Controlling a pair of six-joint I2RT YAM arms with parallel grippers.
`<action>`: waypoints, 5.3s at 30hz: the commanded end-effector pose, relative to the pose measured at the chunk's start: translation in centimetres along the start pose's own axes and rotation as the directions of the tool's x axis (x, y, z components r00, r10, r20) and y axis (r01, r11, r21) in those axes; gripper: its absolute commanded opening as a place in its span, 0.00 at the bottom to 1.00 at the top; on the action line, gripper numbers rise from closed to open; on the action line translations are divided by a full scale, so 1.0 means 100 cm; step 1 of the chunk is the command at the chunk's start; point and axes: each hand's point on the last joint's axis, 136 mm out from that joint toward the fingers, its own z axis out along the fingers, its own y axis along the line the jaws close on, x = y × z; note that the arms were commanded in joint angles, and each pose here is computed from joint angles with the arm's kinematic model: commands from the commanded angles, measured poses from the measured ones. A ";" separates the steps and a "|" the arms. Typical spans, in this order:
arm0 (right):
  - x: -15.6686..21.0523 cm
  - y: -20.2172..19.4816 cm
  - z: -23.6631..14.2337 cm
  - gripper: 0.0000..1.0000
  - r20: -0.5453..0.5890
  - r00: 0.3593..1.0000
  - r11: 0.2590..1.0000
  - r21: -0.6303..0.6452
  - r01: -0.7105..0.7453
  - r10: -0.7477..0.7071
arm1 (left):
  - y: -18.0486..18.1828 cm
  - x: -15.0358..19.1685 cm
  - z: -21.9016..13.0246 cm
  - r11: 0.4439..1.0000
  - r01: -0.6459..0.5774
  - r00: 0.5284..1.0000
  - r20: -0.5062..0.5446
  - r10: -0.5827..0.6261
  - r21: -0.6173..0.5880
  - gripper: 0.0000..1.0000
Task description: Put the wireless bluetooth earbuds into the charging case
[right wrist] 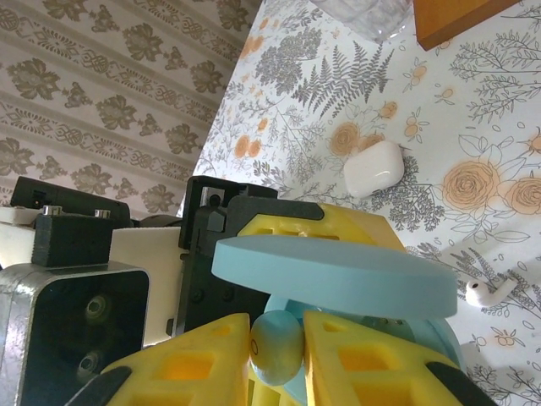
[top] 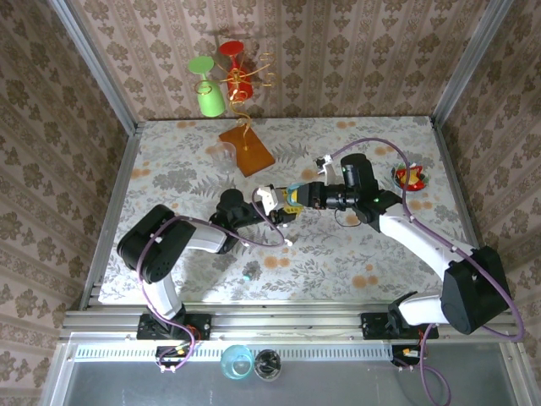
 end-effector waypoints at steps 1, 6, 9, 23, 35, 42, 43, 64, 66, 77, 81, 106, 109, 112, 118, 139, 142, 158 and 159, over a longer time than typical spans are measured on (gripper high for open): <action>0.001 -0.001 -0.006 0.28 -0.007 1.000 0.999 0.048 0.012 -0.012 | 0.006 -0.020 0.007 0.999 -0.046 0.997 0.060 0.046 -0.013 0.35; 0.000 -0.001 -0.010 0.33 -0.003 1.000 0.997 0.067 0.028 -0.028 | 0.006 -0.020 0.007 0.999 -0.047 0.997 0.059 0.048 -0.013 0.35; -0.003 0.004 -0.015 0.36 0.011 0.999 0.997 0.064 0.048 -0.049 | 0.006 -0.019 0.006 0.999 -0.047 0.997 0.056 0.048 -0.015 0.35; 0.031 0.024 -0.022 0.52 -0.032 0.979 0.980 -0.021 0.200 -0.200 | 0.072 -0.017 -0.061 0.957 -0.011 1.000 0.021 0.018 -0.289 0.34; 0.108 -0.002 0.055 0.59 -0.332 0.880 0.927 0.041 0.372 -0.339 | 0.116 -0.030 -0.150 0.857 0.006 1.000 0.028 0.010 -0.515 0.33; 0.147 -0.007 0.096 0.60 -0.481 0.818 0.903 0.112 0.415 -0.316 | 0.130 -0.032 -0.181 0.812 0.014 1.000 0.017 -0.005 -0.584 0.33; 0.151 -0.006 0.102 0.59 -0.500 0.806 0.896 0.119 0.427 -0.318 | 0.132 -0.032 -0.185 0.804 0.017 1.000 0.016 -0.009 -0.594 0.33; 0.220 -0.005 0.149 0.45 -0.791 0.440 0.532 0.175 0.828 -0.425 | 0.148 -0.037 -0.233 0.735 0.054 0.999 0.037 -0.040 -0.675 0.34; 0.224 -0.002 0.151 0.44 -0.794 0.425 0.527 0.159 0.835 -0.435 | 0.149 -0.037 -0.236 0.729 0.057 0.998 0.042 -0.039 -0.683 0.34; 0.229 -0.004 0.149 0.40 -0.817 0.376 0.491 0.133 0.861 -0.437 | 0.150 -0.037 -0.242 0.722 0.071 0.997 0.058 -0.043 -0.689 0.34; 0.231 -0.009 0.147 0.41 -0.830 0.358 0.477 0.129 0.869 -0.428 | 0.149 -0.037 -0.242 0.724 0.071 0.997 0.061 -0.041 -0.686 0.34; 0.165 -0.062 0.089 0.32 -0.709 0.662 0.594 0.431 0.680 -0.243 | 0.143 -0.034 -0.238 0.746 0.080 0.997 0.067 -0.048 -0.661 0.34; 0.153 -0.090 0.062 0.31 -0.670 0.722 0.603 0.506 0.616 -0.175 | 0.142 -0.035 -0.235 0.753 0.084 0.996 0.070 -0.051 -0.652 0.34; 0.147 -0.120 0.036 0.32 -0.631 0.770 0.598 0.582 0.551 -0.096 | 0.139 -0.034 -0.231 0.761 0.087 0.996 0.071 -0.055 -0.643 0.34; 0.141 -0.157 -0.002 0.32 -0.596 0.803 0.538 0.683 0.494 0.020 | 0.134 -0.030 -0.221 0.779 0.091 0.996 0.061 -0.068 -0.621 0.34; 0.116 -0.136 -0.001 0.45 -0.740 0.669 0.194 0.648 0.737 -0.070 | 0.136 -0.028 -0.218 0.781 0.105 0.994 0.073 -0.077 -0.616 0.34; 0.122 -0.142 0.000 0.40 -0.757 0.652 0.169 0.637 0.752 -0.048 | 0.136 -0.028 -0.217 0.784 0.109 0.994 0.076 -0.079 -0.611 0.34; 0.137 -0.155 -0.001 0.30 -0.789 0.614 0.148 0.605 0.782 -0.019 | 0.136 -0.022 -0.219 0.780 0.108 0.994 0.066 -0.085 -0.616 0.34; 0.137 -0.155 -0.002 0.30 -0.790 0.613 0.144 0.605 0.783 -0.016 | 0.136 -0.022 -0.219 0.780 0.109 0.994 0.068 -0.085 -0.616 0.34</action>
